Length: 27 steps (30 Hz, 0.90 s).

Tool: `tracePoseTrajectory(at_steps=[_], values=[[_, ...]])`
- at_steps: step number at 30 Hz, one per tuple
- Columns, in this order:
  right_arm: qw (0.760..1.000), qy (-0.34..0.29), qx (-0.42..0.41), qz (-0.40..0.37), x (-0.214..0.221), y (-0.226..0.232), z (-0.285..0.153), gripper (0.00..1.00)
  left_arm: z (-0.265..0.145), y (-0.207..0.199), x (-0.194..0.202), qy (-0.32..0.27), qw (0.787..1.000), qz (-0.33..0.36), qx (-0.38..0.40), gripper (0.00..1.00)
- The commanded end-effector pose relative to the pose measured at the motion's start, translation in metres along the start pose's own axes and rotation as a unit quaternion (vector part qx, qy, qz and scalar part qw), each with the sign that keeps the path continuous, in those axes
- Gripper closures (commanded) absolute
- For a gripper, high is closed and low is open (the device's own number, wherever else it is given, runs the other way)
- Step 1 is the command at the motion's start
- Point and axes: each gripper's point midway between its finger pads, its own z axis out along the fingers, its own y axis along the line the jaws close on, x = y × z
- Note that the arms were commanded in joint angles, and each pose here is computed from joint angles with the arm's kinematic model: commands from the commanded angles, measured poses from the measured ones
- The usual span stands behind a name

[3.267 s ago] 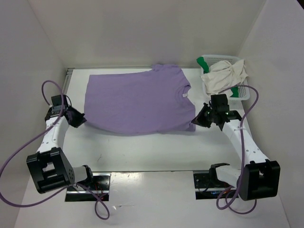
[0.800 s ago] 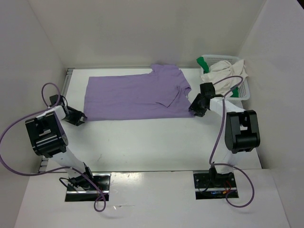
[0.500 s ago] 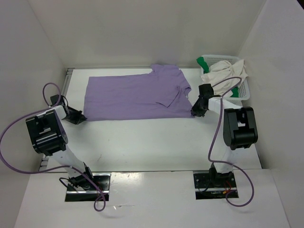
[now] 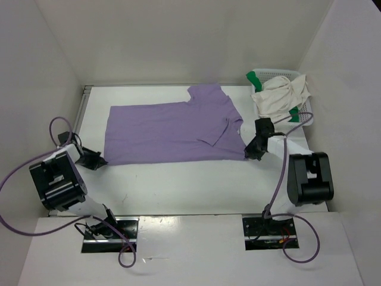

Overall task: Fold and stack the t-shirts
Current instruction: Fold the flattened tshirt in 1/3 of the way

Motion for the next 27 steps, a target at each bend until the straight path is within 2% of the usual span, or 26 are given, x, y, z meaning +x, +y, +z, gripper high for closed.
tracePoseTrajectory(at_steps=[1, 4, 5, 6, 7, 10, 12, 14, 16, 17, 18, 20, 21, 23, 24, 27], values=[[0.999, 0.006, 0.013, 0.042, 0.01, -0.029, -0.03, 1.0, -0.027, 0.046, 0.028, 0.038, 0.998, -0.023, -0.052, 1.0], [0.997, -0.026, -0.025, 0.063, -0.001, -0.02, -0.063, 1.0, -0.052, 0.036, 0.034, 0.038, 0.999, -0.026, -0.028, 1.0], [0.997, -0.028, -0.022, 0.07, -0.002, -0.026, -0.07, 0.96, -0.059, 0.033, 0.036, 0.041, 0.999, -0.021, -0.024, 0.94], [0.996, -0.045, -0.035, 0.075, -0.01, -0.023, -0.082, 0.91, -0.06, 0.034, 0.038, 0.045, 0.998, -0.023, -0.027, 0.73], [0.995, -0.054, -0.049, 0.073, -0.017, -0.018, -0.089, 0.74, -0.061, 0.031, 0.038, 0.044, 0.999, -0.022, -0.021, 0.58], [0.993, -0.073, -0.08, 0.041, -0.032, -0.002, -0.105, 0.54, -0.064, 0.031, 0.036, 0.037, 0.999, -0.02, -0.023, 0.1], [0.992, -0.077, -0.095, 0.026, -0.039, 0.008, -0.114, 0.53, -0.07, 0.024, 0.025, 0.018, 1.0, -0.009, -0.016, 0.03], [0.99, -0.072, -0.118, 0.018, -0.041, 0.018, -0.116, 0.51, -0.081, 0.007, 0.013, -0.004, 1.0, 0.014, -0.002, 0.03], [0.989, -0.067, -0.134, 0.012, -0.042, 0.03, -0.108, 0.55, -0.083, -0.012, 0.008, -0.017, 0.999, 0.04, 0.018, 0.16], [0.988, -0.052, -0.149, -0.002, -0.036, 0.039, -0.104, 0.7, -0.082, -0.024, 0.008, -0.021, 0.997, 0.055, 0.04, 0.28], [0.985, -0.048, -0.166, -0.018, -0.032, 0.054, -0.103, 0.78, -0.081, -0.041, 0.02, -0.006, 0.995, 0.078, 0.068, 0.59], [0.984, -0.02, -0.17, -0.041, -0.018, 0.071, -0.086, 0.98, -0.078, -0.074, 0.038, -0.001, 0.985, 0.131, 0.114, 0.78], [0.984, -0.01, -0.173, -0.049, -0.01, 0.081, -0.08, 1.0, -0.078, -0.088, 0.048, 0.004, 0.979, 0.155, 0.133, 0.84], [0.979, 0.015, -0.184, -0.082, 0.014, 0.106, -0.065, 1.0, -0.079, -0.114, 0.066, 0.002, 0.968, 0.197, 0.158, 0.91], [0.978, 0.026, -0.187, -0.091, 0.023, 0.11, -0.06, 0.96, -0.077, -0.128, 0.093, 0.022, 0.958, 0.23, 0.167, 0.91], [0.975, 0.039, -0.199, -0.096, 0.039, 0.13, -0.05, 0.79, -0.073, -0.153, 0.129, 0.039, 0.939, 0.285, 0.19, 0.91]])
